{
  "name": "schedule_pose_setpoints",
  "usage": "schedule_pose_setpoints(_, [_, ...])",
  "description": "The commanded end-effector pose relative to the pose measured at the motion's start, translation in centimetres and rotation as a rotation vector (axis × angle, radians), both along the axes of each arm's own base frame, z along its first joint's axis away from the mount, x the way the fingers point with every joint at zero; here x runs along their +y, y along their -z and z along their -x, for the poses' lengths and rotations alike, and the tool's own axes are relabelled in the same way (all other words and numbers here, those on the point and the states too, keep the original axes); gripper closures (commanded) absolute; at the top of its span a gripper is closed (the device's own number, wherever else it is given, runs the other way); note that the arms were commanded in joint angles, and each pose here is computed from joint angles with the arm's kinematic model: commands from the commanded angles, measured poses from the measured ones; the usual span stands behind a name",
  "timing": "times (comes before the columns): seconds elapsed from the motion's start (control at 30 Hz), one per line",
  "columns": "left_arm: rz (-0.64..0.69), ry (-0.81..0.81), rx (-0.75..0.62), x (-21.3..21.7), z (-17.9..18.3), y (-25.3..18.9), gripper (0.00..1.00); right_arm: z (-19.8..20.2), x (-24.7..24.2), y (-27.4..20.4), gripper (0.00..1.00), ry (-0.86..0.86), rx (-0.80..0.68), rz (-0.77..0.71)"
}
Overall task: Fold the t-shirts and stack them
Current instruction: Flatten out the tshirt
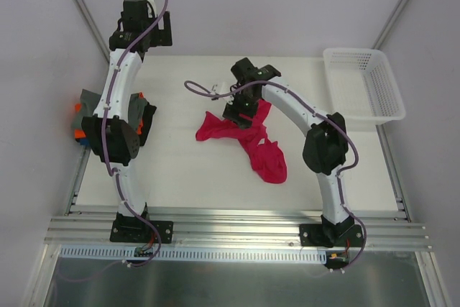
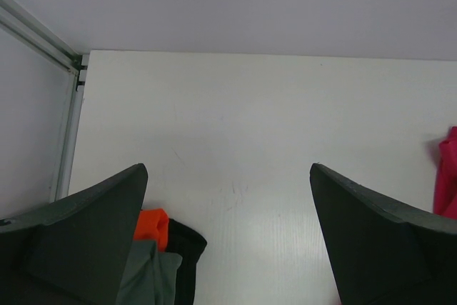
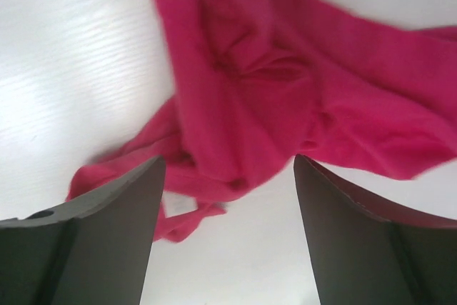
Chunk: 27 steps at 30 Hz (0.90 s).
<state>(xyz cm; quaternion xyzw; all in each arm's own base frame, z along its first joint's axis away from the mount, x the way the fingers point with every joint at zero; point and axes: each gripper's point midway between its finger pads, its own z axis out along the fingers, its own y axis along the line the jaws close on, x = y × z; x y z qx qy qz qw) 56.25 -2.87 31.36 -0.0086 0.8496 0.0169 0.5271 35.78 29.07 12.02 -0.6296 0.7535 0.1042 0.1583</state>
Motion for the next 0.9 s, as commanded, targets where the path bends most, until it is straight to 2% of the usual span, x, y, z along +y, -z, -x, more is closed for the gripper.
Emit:
schedule_pose_setpoints(0.0, [-0.020,-0.036,-0.109,1.1,0.5,-4.4,0.01,-5.4,2.7,-5.1,0.23,0.064,-0.280,-0.172])
schedule_pose_setpoints(0.07, [-0.029,-0.045,-0.109,1.3,0.5,-4.4,0.01,-7.9,3.6,-5.0,0.24,0.126,-0.311,-0.222])
schedule_pose_setpoints(0.1, [-0.038,-0.045,-0.104,1.4,0.5,-4.2,0.01,-9.7,4.4,-6.9,0.24,0.158,-0.337,-0.278])
schedule_pose_setpoints(0.17, [-0.042,-0.045,-0.095,1.5,0.9,-3.9,0.01,-12.7,4.9,-5.1,0.24,0.298,-0.277,-0.343])
schedule_pose_setpoints(0.2, [-0.044,-0.044,-0.080,1.7,1.2,-3.4,0.01,-13.8,5.6,-6.4,0.25,0.321,-0.292,-0.400])
schedule_pose_setpoints(0.23, [-0.042,-0.040,-0.073,1.6,1.4,-3.2,0.01,-14.7,5.9,-4.8,0.26,0.348,-0.268,-0.408])
schedule_pose_setpoints(0.3, [-0.049,-0.045,-0.056,2.0,1.8,-2.6,0.01,-15.5,7.1,-5.5,0.27,0.349,-0.265,-0.478])
schedule_pose_setpoints(0.43, [-0.070,-0.071,-0.033,2.8,1.8,-1.6,0.01,-14.8,8.9,-4.6,0.28,0.357,-0.181,-0.544])
schedule_pose_setpoints(0.57, [-0.075,-0.067,-0.031,2.8,1.7,-1.4,0.01,-12.0,9.4,-3.3,0.30,0.387,-0.016,-0.549])
schedule_pose_setpoints(0.87, [-0.052,-0.057,-0.030,2.4,0.8,-1.0,0.01,-8.3,11.1,-3.8,0.37,0.360,0.113,-0.578])
